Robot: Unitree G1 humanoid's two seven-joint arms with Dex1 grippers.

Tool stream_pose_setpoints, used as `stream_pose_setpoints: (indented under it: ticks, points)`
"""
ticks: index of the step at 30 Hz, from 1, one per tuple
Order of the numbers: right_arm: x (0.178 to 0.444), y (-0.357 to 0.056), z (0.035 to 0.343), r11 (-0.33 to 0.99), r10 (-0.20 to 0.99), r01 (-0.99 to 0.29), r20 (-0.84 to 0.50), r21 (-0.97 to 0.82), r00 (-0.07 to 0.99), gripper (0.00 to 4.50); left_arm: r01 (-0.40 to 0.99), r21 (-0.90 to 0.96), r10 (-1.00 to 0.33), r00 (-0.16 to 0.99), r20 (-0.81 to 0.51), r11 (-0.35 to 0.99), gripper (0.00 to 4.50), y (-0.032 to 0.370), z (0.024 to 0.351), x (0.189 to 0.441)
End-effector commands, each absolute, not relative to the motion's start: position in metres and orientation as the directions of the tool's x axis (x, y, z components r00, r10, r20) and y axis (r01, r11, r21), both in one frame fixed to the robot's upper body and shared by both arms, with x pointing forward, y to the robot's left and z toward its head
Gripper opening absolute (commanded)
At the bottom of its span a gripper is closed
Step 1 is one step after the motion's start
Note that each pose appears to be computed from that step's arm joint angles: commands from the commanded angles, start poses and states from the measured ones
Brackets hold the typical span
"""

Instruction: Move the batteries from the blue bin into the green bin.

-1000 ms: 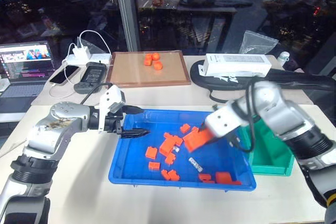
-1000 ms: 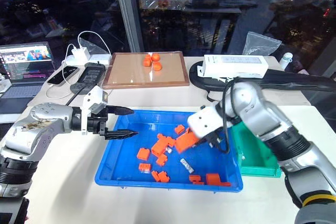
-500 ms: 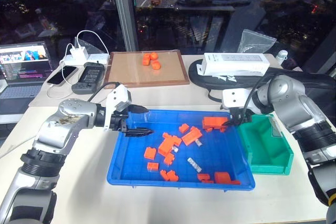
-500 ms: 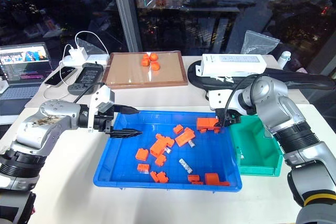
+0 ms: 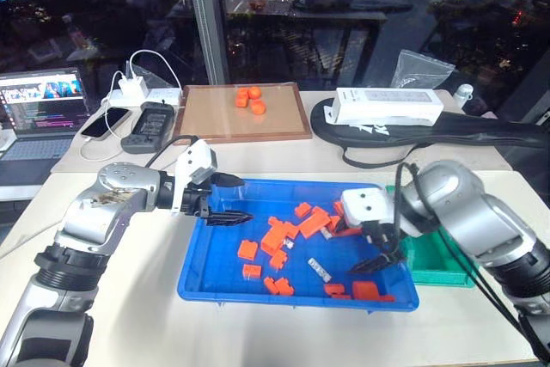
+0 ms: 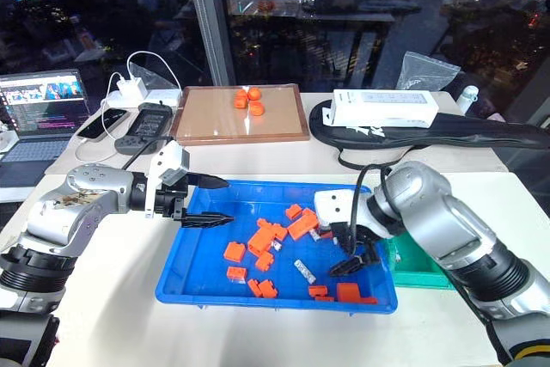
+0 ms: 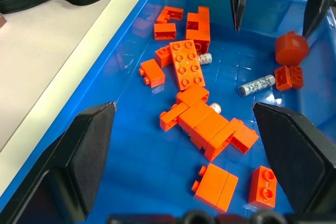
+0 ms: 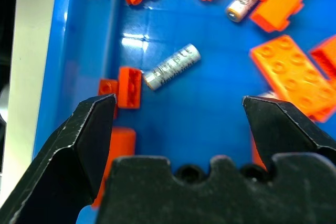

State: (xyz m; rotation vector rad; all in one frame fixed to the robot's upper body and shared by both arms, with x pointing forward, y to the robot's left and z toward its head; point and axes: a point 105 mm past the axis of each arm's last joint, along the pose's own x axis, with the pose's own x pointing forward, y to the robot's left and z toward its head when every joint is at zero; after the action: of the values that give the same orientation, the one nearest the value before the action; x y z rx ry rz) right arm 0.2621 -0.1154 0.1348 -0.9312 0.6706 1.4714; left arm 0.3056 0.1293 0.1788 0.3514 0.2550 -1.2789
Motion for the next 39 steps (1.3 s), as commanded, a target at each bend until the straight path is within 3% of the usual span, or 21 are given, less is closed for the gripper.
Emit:
stream_pose_setpoints:
  ticks: [1, 9, 14, 22, 26, 29, 32, 36, 39]
  points:
    - [0.266, -0.105, 0.125, -0.085, 0.521, -0.989, -0.852, -0.118, 0.057, 4.45, 0.960, 0.150, -0.889, 0.275, -0.366, 0.235, 4.50, 0.127, 0.185, 0.305]
    - [0.276, -0.103, 0.098, 0.115, 0.480, -0.990, -0.868, -0.079, 0.125, 4.45, 0.960, 0.150, -0.885, 0.277, -0.374, 0.237, 4.50, 0.127, 0.185, 0.305]
    - [0.269, -0.102, 0.085, 0.134, 0.463, -0.989, -0.878, -0.066, 0.121, 3.01, 0.961, 0.140, -0.886, 0.275, -0.373, 0.239, 4.50, 0.129, 0.187, 0.305]
    - [0.273, -0.098, 0.113, 0.105, 0.529, -0.981, -0.827, -0.160, 0.192, 0.31, 0.980, 0.088, -0.917, 0.198, -0.345, 0.179, 4.50, 0.131, 0.195, 0.294]
    - [0.277, -0.121, 0.164, 0.204, 0.572, -0.955, -0.766, -0.215, 0.294, 0.24, 0.993, 0.074, -0.945, 0.115, -0.305, 0.097, 4.50, 0.127, 0.204, 0.284]
    - [0.280, -0.147, 0.185, 0.285, 0.549, -0.926, -0.750, -0.245, 0.368, 0.24, 0.994, 0.072, -0.950, 0.095, -0.297, 0.077, 4.50, 0.125, 0.207, 0.282]
    - [0.285, -0.215, 0.206, 0.422, 0.347, -0.828, -0.779, -0.368, 0.523, 0.24, 0.994, 0.082, -0.949, 0.087, -0.303, 0.065, 4.50, 0.122, 0.206, 0.285]
    - [0.277, -0.263, 0.212, 0.521, 0.214, -0.755, -0.796, -0.397, 0.567, 0.24, 0.994, 0.091, -0.948, 0.089, -0.305, 0.064, 4.50, 0.120, 0.206, 0.291]
    - [0.274, -0.276, 0.207, 0.559, 0.161, -0.716, -0.792, -0.418, 0.589, 0.24, 0.992, 0.101, -0.946, 0.103, -0.306, 0.076, 4.50, 0.120, 0.207, 0.296]
